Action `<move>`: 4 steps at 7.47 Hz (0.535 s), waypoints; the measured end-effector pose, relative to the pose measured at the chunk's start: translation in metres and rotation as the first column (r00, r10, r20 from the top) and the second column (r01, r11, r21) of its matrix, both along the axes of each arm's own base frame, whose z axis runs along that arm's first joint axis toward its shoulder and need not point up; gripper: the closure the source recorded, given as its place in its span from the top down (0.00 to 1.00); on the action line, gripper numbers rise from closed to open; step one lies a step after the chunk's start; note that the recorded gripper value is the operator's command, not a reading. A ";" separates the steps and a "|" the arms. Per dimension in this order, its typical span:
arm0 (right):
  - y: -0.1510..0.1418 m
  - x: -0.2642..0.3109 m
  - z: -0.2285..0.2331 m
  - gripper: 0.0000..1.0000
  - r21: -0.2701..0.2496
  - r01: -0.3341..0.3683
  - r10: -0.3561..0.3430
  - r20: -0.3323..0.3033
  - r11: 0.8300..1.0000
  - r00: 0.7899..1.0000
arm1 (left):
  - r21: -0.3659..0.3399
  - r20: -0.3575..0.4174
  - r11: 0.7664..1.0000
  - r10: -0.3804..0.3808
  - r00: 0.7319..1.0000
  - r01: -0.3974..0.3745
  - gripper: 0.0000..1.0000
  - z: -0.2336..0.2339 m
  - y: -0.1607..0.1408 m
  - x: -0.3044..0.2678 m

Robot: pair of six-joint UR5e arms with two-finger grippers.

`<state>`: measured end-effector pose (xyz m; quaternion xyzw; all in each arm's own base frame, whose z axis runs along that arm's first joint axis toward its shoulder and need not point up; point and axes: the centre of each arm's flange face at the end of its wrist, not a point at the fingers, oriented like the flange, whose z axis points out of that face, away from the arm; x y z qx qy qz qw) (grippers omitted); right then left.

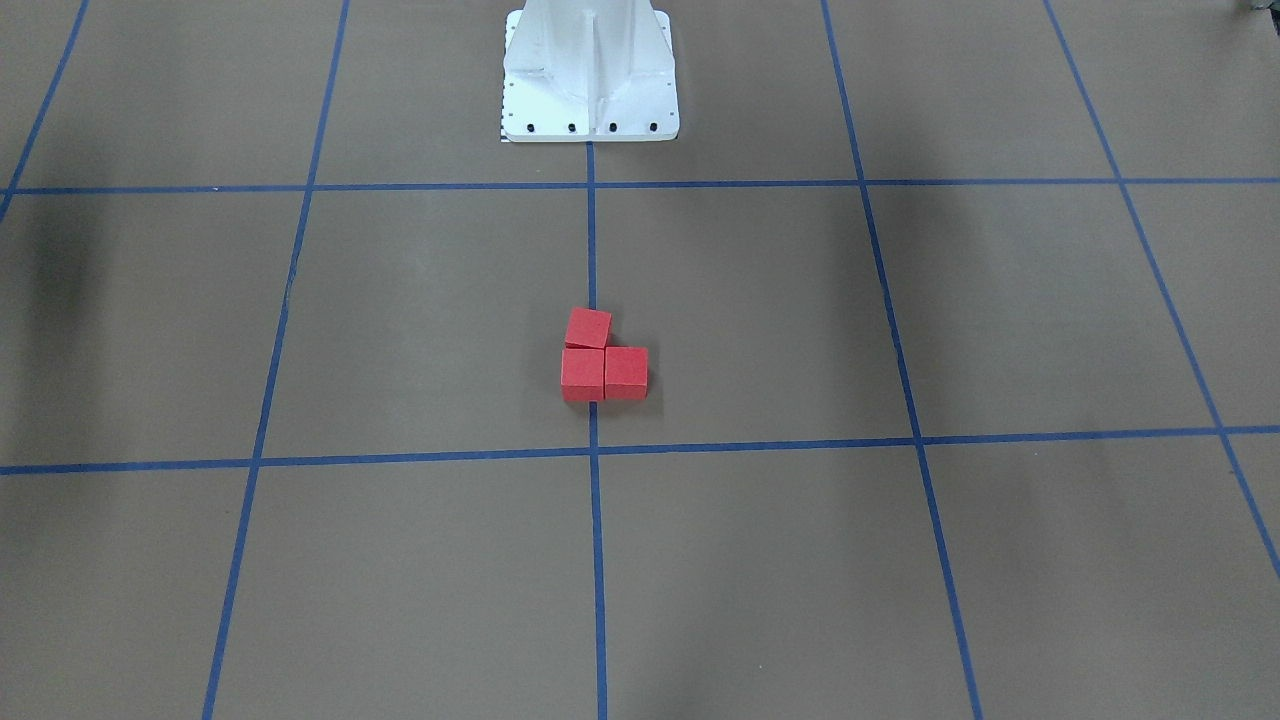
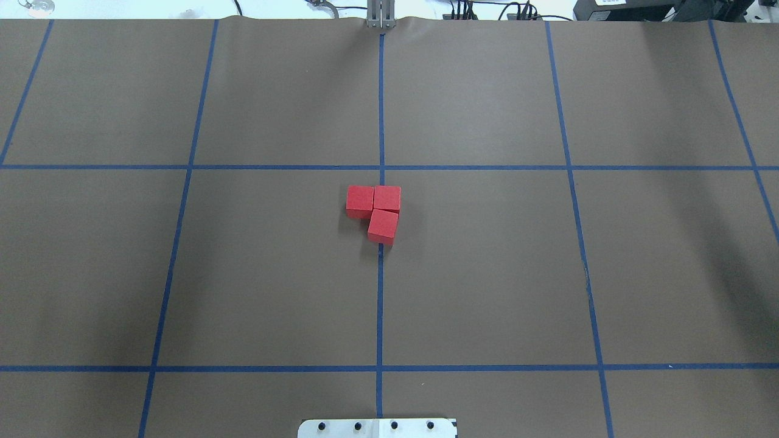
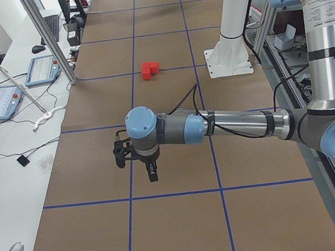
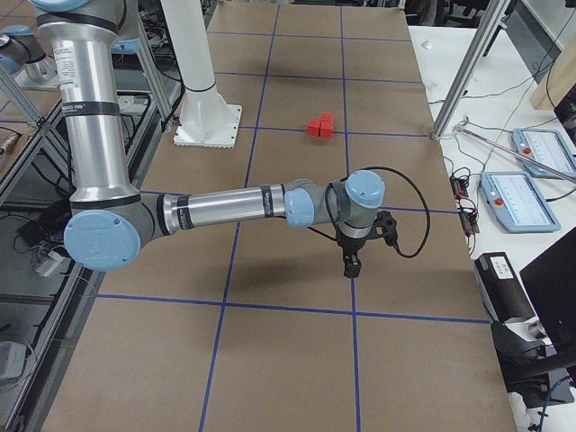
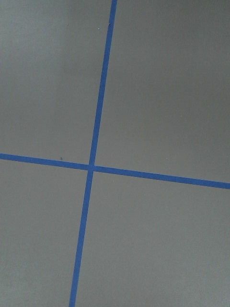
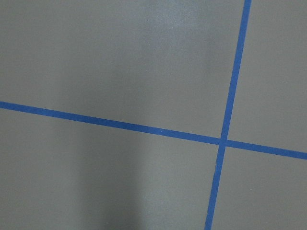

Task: Form red blocks into L shape at center

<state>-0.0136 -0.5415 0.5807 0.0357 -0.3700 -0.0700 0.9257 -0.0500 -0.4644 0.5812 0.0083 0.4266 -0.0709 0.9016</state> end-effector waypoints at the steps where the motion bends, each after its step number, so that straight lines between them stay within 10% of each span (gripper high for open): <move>1: 0.000 0.000 0.000 1.00 0.000 0.000 0.000 0.001 1.000 1.000 | -0.001 0.000 1.000 0.000 1.000 0.000 1.00 0.001 0.000 0.000; 4: 0.001 0.000 -0.001 1.00 -0.002 0.000 0.000 0.010 1.000 1.000 | -0.003 -0.001 1.000 0.001 1.000 -0.001 1.00 0.001 -0.001 0.001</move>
